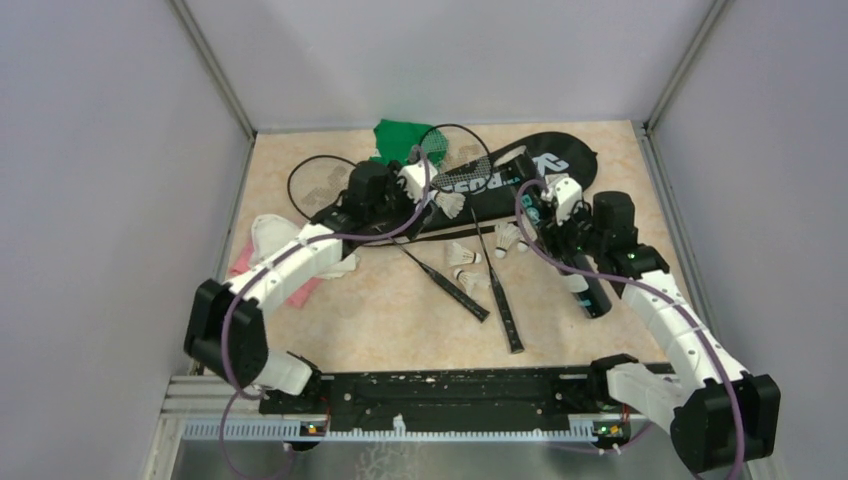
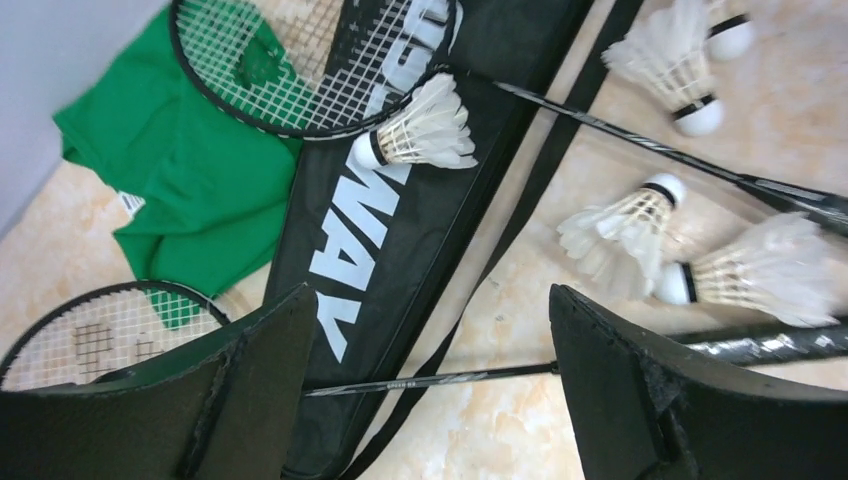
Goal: Pack up the badminton gear
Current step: Place the shuttlecock at the shuttle tube, then pick up the shuttlecock at the center of the board.
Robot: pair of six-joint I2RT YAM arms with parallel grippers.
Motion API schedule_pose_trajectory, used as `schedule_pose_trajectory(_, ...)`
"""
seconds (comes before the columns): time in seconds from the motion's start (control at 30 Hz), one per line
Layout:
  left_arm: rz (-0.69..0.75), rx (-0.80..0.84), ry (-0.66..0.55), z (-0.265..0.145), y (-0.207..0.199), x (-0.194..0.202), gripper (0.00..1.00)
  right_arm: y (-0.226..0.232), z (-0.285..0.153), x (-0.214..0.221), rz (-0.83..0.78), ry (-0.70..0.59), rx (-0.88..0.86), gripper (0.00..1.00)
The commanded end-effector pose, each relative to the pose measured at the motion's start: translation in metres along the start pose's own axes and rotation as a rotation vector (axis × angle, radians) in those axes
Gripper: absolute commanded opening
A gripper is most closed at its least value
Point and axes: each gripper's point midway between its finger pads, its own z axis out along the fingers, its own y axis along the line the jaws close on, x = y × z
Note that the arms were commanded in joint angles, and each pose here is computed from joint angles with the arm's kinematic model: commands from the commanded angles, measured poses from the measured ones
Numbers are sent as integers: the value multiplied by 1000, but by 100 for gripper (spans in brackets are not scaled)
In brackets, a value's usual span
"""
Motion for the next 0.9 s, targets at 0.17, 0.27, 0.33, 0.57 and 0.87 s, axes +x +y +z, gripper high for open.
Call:
schedule_pose_trajectory(0.17, 29, -127, -19, 80, 22, -9, 86, -36, -8, -17, 32, -69, 140, 37)
schedule_pose_trajectory(0.27, 40, -149, 13, 105, 26, -2, 83, -39, -11, -15, 25, -72, 156, 37)
schedule_pose_trajectory(0.33, 50, -146, 26, 119, 27, 2, 81, -40, -11, -13, 25, -72, 153, 37)
schedule_pose_trajectory(0.57, 103, -153, 79, 166, 25, 17, 78, -38, -10, -12, 7, -67, 132, 37)
schedule_pose_trajectory(0.87, 138, -229, 159, 191, 35, 32, 63, -35, -10, -11, -9, -65, 117, 36)
